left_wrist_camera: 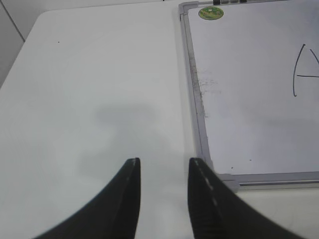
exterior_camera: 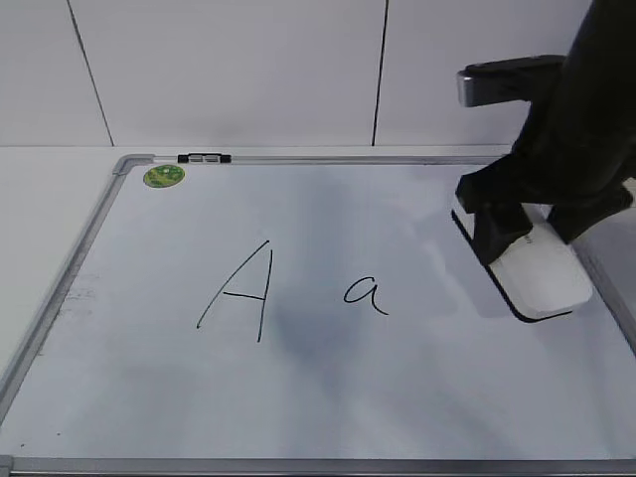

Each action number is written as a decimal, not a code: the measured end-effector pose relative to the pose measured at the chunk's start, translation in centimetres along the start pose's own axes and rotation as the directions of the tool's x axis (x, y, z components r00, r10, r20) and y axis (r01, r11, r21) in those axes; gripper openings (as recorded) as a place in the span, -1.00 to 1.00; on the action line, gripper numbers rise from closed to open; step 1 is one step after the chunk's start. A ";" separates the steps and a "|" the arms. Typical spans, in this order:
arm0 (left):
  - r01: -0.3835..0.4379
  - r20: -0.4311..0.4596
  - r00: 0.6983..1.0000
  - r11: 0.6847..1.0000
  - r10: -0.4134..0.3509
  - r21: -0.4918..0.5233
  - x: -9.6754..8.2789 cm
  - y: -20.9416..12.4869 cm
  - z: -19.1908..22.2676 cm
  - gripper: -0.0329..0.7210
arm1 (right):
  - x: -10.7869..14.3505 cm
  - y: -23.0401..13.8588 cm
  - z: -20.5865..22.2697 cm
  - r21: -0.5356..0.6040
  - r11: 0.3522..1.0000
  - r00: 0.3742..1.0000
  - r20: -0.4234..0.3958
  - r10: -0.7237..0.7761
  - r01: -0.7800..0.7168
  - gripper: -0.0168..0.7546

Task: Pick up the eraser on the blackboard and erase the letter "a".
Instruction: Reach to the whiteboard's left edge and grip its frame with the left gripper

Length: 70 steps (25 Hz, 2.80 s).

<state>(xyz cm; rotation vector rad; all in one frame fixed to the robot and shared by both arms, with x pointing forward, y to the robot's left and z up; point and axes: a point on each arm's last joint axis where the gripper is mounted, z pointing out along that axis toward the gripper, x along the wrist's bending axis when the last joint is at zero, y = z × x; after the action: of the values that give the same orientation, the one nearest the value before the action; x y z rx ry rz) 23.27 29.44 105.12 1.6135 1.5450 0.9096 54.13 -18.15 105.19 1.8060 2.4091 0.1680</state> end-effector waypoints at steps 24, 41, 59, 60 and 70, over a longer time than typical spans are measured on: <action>0.015 0.011 1.000 0.989 -0.017 0.149 0.2 1.6 2.4 -0.26 | 3.9 3.6 3.4 0.070 0.991 0.994 -0.008 -0.112 0.113 0.43; 0.127 0.059 0.983 0.877 -0.174 0.464 0.8 10.6 14.6 -0.26 | 4.0 3.7 4.0 0.086 0.990 0.994 -0.013 -0.113 0.114 0.43; 0.079 0.132 0.958 0.678 -0.253 0.731 1.0 13.1 30.1 -0.29 | 4.5 3.9 4.8 0.104 0.986 0.990 -0.058 -0.125 0.131 0.43; 0.076 0.135 0.957 0.671 -0.256 0.737 1.0 12.9 30.6 -0.29 | 4.5 3.9 5.0 0.109 0.985 0.990 -0.058 -0.129 0.135 0.43; 0.063 0.146 0.938 0.571 -0.314 0.818 0.7 9.4 35.2 -0.29 | 4.7 4.0 5.7 0.125 0.982 0.988 -0.074 -0.133 0.141 0.43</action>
<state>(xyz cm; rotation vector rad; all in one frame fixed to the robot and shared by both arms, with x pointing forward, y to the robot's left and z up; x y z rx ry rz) 58.48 29.01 95.83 1.9866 2.0097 -0.2479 57.58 -12.40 100.07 1.7013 2.6363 0.0587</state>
